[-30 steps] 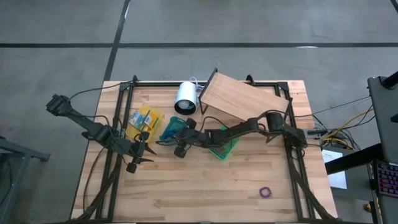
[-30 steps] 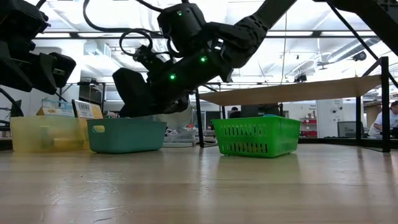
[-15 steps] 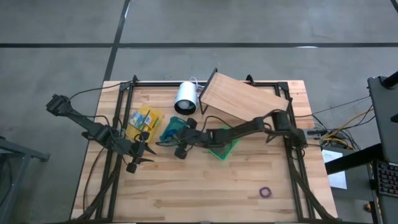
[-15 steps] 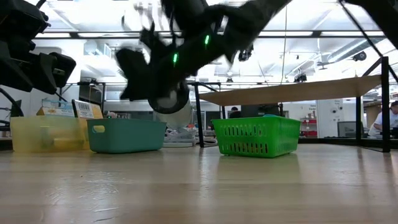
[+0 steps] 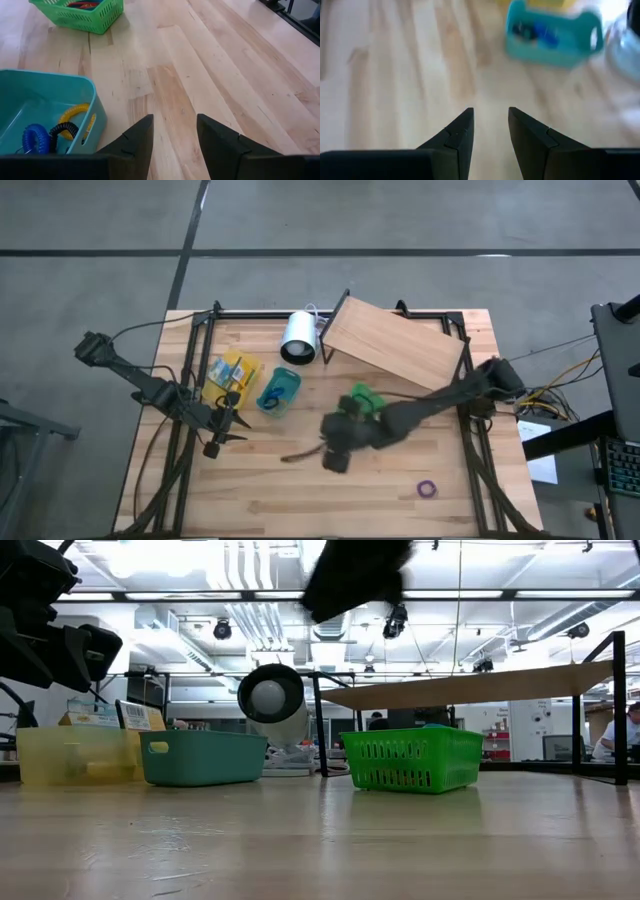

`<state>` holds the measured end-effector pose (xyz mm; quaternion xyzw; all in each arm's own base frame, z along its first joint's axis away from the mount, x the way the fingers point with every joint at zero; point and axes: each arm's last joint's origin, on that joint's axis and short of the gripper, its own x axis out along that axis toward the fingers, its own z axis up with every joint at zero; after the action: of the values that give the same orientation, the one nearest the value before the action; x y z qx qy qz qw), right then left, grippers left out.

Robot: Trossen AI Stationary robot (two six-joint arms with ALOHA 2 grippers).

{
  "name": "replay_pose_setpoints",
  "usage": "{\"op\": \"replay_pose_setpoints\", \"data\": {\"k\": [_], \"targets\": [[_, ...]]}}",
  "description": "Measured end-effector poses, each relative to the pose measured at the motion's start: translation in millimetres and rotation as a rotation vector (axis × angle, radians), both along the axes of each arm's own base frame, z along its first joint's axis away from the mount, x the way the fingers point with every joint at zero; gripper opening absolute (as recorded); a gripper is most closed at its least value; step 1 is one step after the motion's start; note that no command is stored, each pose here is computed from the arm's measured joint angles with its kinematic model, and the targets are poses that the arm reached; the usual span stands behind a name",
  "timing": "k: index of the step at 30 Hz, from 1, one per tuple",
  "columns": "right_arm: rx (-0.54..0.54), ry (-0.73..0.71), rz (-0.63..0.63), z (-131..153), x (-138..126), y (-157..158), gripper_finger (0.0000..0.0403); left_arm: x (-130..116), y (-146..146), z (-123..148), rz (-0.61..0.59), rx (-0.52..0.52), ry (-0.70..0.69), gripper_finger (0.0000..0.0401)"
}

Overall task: Pick & Place Office Desk Supplies
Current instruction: Put the violet spring keychain into the blue bin

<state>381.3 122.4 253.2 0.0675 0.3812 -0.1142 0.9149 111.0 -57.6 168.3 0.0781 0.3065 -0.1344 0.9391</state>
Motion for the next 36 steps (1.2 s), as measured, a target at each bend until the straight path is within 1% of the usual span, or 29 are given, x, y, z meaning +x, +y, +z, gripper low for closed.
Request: {"op": "replay_pose_setpoints", "data": {"k": [7,11,14,16,19,22,25,27,29,32,36], "targets": [[0.148,0.121,-0.11,18,-57,44,0.0121,0,0,0,0.0,0.0,0.001,0.0152],[0.238,0.18,-0.185,17,-83,69,0.0121,0,0,0,0.0,0.0,0.0,0.0152],[0.288,0.225,-0.28,14,-102,84,0.0121,0,0,0,0.0,0.0,0.001,0.0152],[0.308,0.248,-0.346,9,-112,91,0.0121,0,0,0,0.0,0.0,0.001,0.0152],[0.303,0.29,-0.41,1,-127,99,0.0121,0,0,0,0.0,0.0,0.0,0.0152],[0.32,0.326,-0.47,-7,-138,105,0.0121,0,0,0,0.0,0.0,0.001,0.0152],[0.408,0.416,-0.533,-20,-146,110,0.0121,0,0,0,0.0,0.0,0.001,0.0152],[0.436,0.501,-0.574,-30,-153,110,0.0121,0,0,0,0.0,0.001,0.001,0.0152],[0.455,0.554,-0.599,-39,-158,110,0.0121,0,0,0,0.0,0.0,0.001,0.0152],[0.462,0.574,-0.624,-53,-166,112,0.0121,0,0,0,0.0,0.0,0.001,0.0152],[0.56,0.593,-0.684,-70,-174,117,0.0121,0,0,0,0.0,0.0,0.001,0.0152]]}}
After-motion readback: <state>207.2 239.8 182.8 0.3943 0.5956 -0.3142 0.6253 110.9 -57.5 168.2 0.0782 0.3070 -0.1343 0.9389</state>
